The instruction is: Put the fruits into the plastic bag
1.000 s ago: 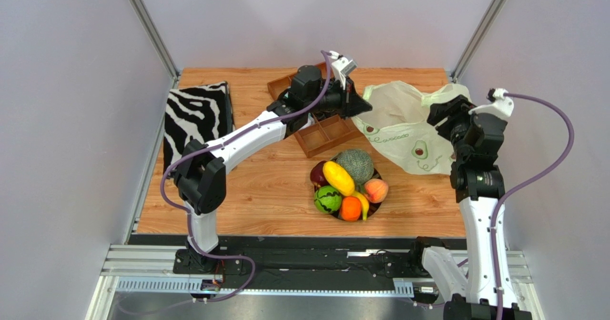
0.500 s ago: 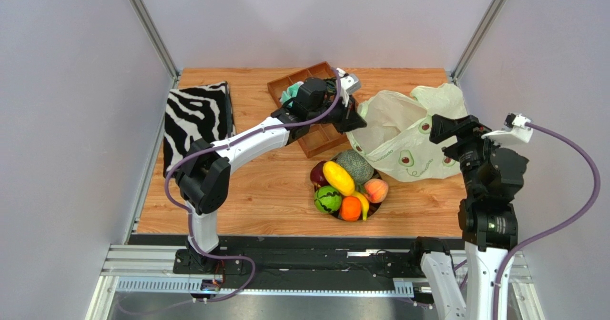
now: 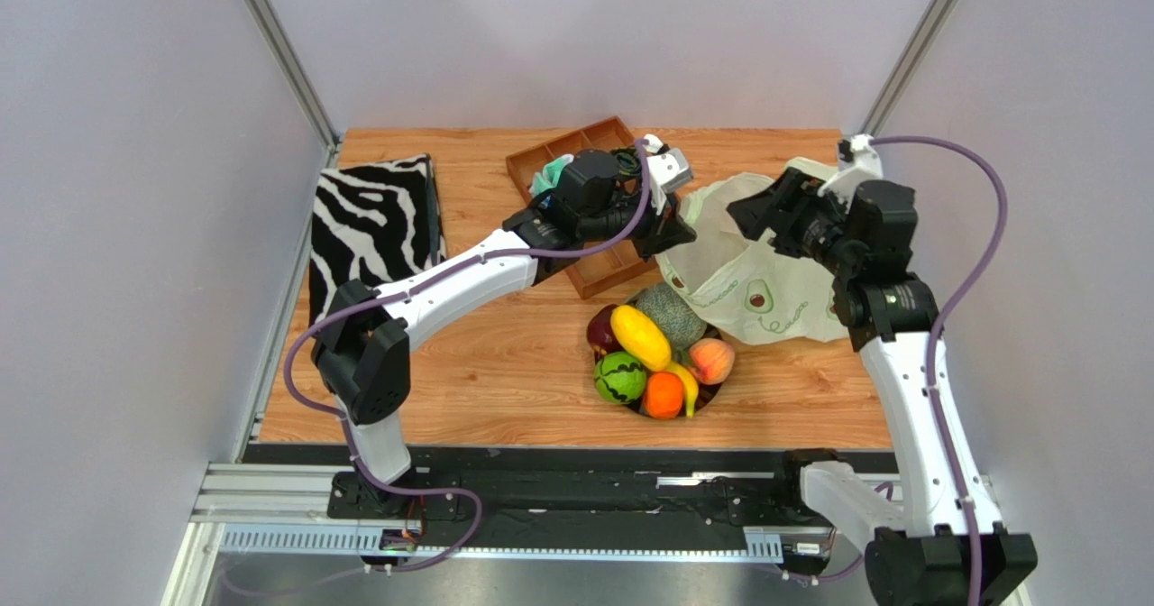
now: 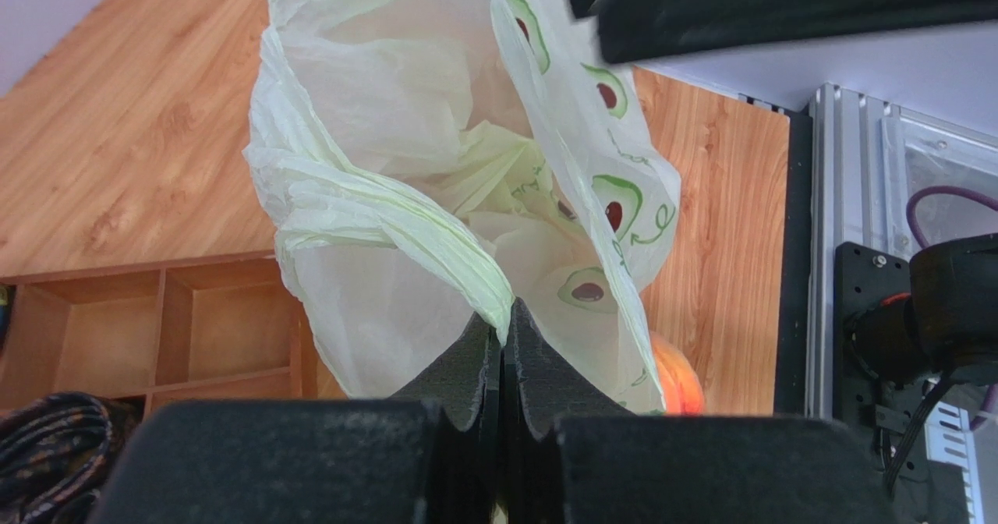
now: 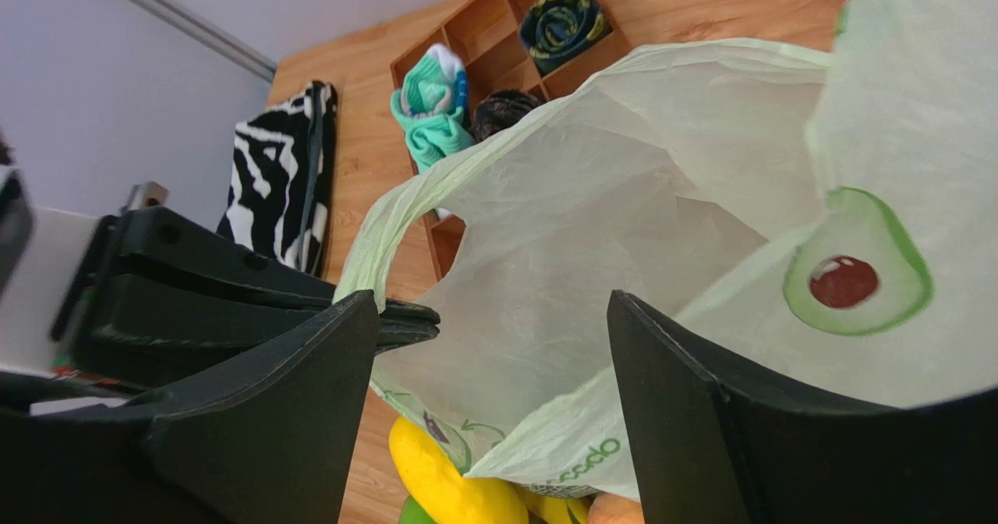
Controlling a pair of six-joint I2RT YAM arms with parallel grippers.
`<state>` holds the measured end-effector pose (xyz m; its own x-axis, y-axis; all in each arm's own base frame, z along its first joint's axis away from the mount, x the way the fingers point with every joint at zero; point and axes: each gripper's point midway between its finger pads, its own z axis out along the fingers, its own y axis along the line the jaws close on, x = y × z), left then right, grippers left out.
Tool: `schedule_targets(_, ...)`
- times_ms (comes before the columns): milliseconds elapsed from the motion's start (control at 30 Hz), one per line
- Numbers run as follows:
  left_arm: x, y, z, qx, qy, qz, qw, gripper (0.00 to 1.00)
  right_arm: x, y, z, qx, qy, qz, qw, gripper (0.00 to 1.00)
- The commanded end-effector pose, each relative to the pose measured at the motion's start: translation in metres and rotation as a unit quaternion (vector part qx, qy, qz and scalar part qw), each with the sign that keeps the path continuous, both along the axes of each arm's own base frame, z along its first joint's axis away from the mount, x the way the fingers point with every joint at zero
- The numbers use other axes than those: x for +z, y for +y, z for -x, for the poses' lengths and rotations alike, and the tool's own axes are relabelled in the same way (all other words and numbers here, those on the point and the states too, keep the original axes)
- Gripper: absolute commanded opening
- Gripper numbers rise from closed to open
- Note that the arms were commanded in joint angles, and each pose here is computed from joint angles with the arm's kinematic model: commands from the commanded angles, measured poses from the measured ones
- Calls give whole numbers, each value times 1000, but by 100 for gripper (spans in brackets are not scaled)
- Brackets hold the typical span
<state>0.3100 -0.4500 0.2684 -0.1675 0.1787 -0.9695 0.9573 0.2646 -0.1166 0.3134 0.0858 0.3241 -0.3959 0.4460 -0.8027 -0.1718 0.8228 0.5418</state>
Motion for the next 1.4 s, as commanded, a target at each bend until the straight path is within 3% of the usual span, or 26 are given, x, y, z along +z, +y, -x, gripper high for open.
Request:
schedule_targets(0,25,4,7,-4,-40,10,999,0,22,14,-18,17,-35,25,999,75)
schedule_targets(233,31,8,7,4,-62,7,998,0,-45,10,-59,-9,57,52,997,75)
schedule_targets(433,34,16,-2,38,-72,0,997,0,-98,-16,-55,-66,111,94,987,74)
schedule_targets(633,34,39,-19,114,-86,-23,990,0,-131,-79,-36,-186,167,174,953,77)
schedule_targets(900,36,64,-17,165,-87,-14,982,0,-165,-127,-17,-257,215,179,925,81)
schedule_targets(1000,32,68,-14,167,-79,-22,982,0,-160,-122,-15,-249,205,165,932,82)
schedule_targets(1133,24,75,-2,158,-60,-37,985,0,-131,-91,-16,-183,158,113,964,83)
schedule_targets(1367,15,71,0,149,-38,-45,987,0,-39,-41,7,-79,3,31,996,83)
